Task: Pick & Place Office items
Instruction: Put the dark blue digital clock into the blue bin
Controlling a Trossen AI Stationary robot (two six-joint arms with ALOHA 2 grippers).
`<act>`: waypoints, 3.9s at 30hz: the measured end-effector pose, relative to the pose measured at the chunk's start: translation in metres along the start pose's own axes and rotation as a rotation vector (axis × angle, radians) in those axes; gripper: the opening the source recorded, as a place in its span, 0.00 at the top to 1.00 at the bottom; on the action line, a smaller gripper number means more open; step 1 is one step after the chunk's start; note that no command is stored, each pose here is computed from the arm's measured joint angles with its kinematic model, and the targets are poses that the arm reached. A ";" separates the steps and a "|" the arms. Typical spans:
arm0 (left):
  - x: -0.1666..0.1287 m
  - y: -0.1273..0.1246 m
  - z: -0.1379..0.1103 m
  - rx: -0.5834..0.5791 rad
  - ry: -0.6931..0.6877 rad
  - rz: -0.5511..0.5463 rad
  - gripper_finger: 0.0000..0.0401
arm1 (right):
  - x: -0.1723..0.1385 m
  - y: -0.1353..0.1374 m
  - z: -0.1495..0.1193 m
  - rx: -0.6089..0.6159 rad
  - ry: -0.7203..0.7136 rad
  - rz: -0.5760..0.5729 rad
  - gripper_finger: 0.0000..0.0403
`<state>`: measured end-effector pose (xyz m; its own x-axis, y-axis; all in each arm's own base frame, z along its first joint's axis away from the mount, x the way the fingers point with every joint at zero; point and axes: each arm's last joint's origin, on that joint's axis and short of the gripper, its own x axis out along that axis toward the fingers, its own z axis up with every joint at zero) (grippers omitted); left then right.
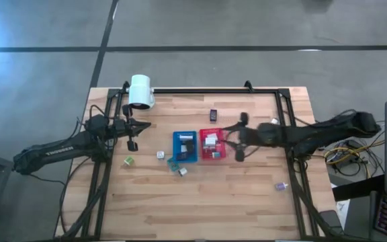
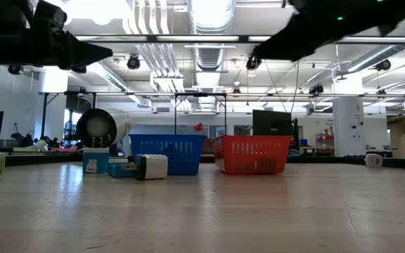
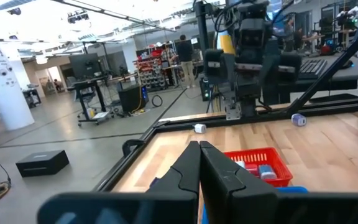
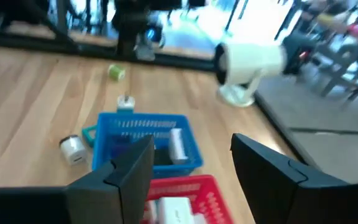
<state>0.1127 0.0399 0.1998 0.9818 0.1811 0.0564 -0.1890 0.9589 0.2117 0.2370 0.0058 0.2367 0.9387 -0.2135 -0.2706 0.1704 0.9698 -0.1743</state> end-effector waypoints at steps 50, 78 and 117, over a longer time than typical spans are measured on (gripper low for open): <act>0.000 0.000 0.001 -0.018 -0.006 0.002 0.97 | -0.121 -0.022 -0.089 0.033 -0.417 0.039 0.98; 0.000 0.000 0.001 -0.029 -0.009 0.000 0.97 | -0.115 -0.022 -0.092 0.033 -0.361 0.014 0.98; 0.000 0.002 0.008 -0.003 -0.078 0.032 0.97 | -0.109 -0.028 -0.091 0.143 -0.182 -0.199 0.98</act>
<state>0.1120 0.0402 0.2082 0.9710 0.1946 0.1387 -0.2205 0.9535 0.2053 0.1029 -0.0089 0.1854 0.9186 -0.3894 -0.0680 0.3851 0.9204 -0.0683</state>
